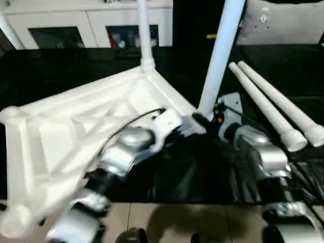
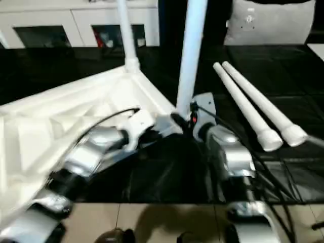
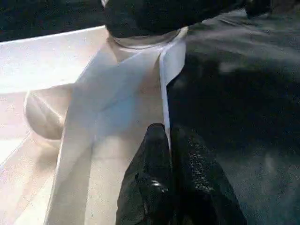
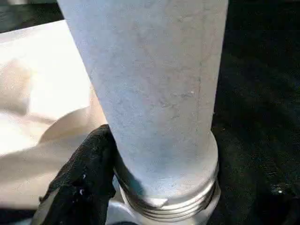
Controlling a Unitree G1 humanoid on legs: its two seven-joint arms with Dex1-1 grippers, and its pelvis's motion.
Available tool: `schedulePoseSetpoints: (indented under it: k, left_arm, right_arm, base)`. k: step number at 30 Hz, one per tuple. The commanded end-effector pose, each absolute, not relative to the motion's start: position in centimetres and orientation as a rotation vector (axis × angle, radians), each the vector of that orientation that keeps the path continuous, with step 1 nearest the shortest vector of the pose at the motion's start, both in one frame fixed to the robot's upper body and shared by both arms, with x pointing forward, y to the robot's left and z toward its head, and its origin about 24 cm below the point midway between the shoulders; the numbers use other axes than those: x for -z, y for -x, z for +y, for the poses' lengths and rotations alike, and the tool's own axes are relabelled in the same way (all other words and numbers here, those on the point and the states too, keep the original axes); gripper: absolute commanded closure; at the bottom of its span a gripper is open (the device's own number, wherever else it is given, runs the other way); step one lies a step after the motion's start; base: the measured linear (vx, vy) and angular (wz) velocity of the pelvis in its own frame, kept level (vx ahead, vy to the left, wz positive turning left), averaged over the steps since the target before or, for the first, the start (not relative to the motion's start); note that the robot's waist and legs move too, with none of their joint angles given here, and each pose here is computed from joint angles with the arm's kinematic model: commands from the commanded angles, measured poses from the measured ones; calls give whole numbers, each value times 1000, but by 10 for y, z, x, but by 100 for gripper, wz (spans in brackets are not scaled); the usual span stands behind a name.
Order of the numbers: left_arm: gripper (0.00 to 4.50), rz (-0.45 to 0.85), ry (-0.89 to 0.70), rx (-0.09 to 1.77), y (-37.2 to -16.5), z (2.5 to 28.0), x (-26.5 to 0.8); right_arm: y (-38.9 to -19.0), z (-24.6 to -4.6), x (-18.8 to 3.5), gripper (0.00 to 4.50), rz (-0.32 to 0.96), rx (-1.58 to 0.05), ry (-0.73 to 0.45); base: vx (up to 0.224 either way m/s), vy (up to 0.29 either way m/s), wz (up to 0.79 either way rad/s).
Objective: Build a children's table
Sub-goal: Rotate leg to tighten
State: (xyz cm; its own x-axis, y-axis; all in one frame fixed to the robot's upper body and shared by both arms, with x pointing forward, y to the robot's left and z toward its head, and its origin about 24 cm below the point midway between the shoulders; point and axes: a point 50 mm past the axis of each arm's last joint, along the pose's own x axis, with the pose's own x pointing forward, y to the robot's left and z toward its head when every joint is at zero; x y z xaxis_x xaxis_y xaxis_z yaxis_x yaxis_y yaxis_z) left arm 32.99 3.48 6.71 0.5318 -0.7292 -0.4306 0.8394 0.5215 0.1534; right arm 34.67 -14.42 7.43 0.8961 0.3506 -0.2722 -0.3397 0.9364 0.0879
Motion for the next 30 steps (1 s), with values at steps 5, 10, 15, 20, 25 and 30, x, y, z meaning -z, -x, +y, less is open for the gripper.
schedulePoseSetpoints:
  k: [5,10,15,20,25,30]
  left_arm:
    - [450,247,-353,1031,-320,4,-84]
    - [450,261,-376,1025,-321,14,-80]
    - [450,258,-415,1039,-328,36,-77]
    - [450,257,-490,1119,-328,55,-73]
    - [450,253,-557,1225,-323,69,-71]
    - [450,231,-589,1380,-314,77,-71]
  right_arm:
    - [-342,-127,-66,100,293,-386,-99]
    - [-340,-133,-68,57,264,-404,-90]
    - [-329,-154,-69,15,244,-477,-44]
    - [-319,-182,-73,7,228,-577,39]
    - [-312,-201,-84,7,223,-723,143]
    - [-311,-207,-94,7,187,-819,239]
  base:
    - [0,0,0]
    - [0,0,0]
    - [0,0,0]
    - [0,0,0]
    - [0,0,0]
    - [0,0,0]
